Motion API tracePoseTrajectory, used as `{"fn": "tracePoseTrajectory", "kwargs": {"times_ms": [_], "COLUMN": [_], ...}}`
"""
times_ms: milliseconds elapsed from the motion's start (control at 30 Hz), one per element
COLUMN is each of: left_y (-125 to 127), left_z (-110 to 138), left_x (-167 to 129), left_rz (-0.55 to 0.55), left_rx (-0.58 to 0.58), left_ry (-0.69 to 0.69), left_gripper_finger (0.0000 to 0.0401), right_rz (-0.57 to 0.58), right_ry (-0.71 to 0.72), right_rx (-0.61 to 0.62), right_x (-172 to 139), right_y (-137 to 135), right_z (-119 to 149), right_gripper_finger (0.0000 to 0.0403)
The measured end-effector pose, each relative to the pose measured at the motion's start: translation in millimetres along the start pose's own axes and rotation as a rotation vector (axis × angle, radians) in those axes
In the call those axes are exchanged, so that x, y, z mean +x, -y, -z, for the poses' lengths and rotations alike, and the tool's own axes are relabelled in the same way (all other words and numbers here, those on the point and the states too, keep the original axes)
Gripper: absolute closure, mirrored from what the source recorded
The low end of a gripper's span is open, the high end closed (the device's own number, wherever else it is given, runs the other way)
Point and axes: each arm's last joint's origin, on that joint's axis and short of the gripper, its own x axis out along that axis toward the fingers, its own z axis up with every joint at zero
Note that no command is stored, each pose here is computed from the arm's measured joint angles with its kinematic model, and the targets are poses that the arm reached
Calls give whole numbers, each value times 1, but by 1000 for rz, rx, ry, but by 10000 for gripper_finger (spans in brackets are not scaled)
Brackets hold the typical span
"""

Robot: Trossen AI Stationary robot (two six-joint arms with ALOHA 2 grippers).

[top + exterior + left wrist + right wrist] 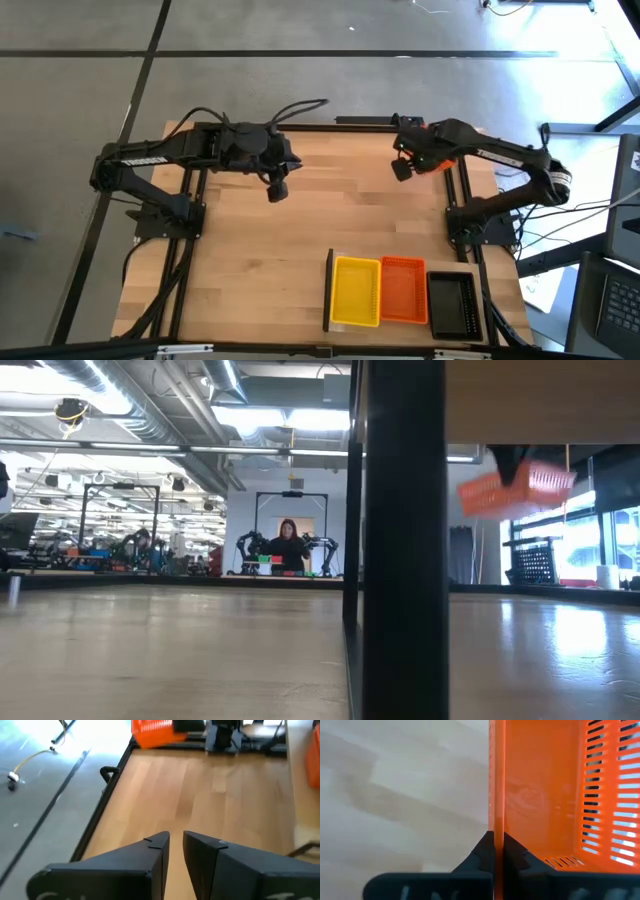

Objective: Stack baskets on shelf by color
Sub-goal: Stack the orange bin on top of the orange bin

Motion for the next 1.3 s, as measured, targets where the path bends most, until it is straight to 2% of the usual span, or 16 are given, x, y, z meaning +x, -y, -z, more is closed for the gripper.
{"fn": "tracePoseTrajectory", "kwargs": {"times_ms": [100,233,433,600,700,833,967,1167,1300], "left_y": [0,0,-11,-22,-27,-33,-34,-33,-34], "left_z": [2,2,4,4,5,5,4,-5,-13], "left_x": [0,0,1,3,4,5,5,3,2], "left_rz": [12,109,106,76,77,131,232,418,438], "left_rx": [83,176,192,201,191,171,140,46,-16], "left_ry": [-21,-14,-33,-36,-35,-25,1,104,170], "left_gripper_finger": [354,354,354,354,354,354,354,354,354], "right_rz": [-23,-129,-339,-487,-561,-635,-685,-725,-879], "right_ry": [6,60,69,55,60,88,157,281,278], "right_rx": [36,54,36,-123,-275,-536,-911,-1384,-1648], "right_x": [-38,-81,-130,-161,-175,-186,-191,-193,-195], "right_y": [-9,-27,-41,-42,-40,-37,-37,-37,-38], "right_z": [14,30,52,66,71,76,82,88,96], "right_gripper_finger": [402,402,403,403,403,403,403,403,403]}}
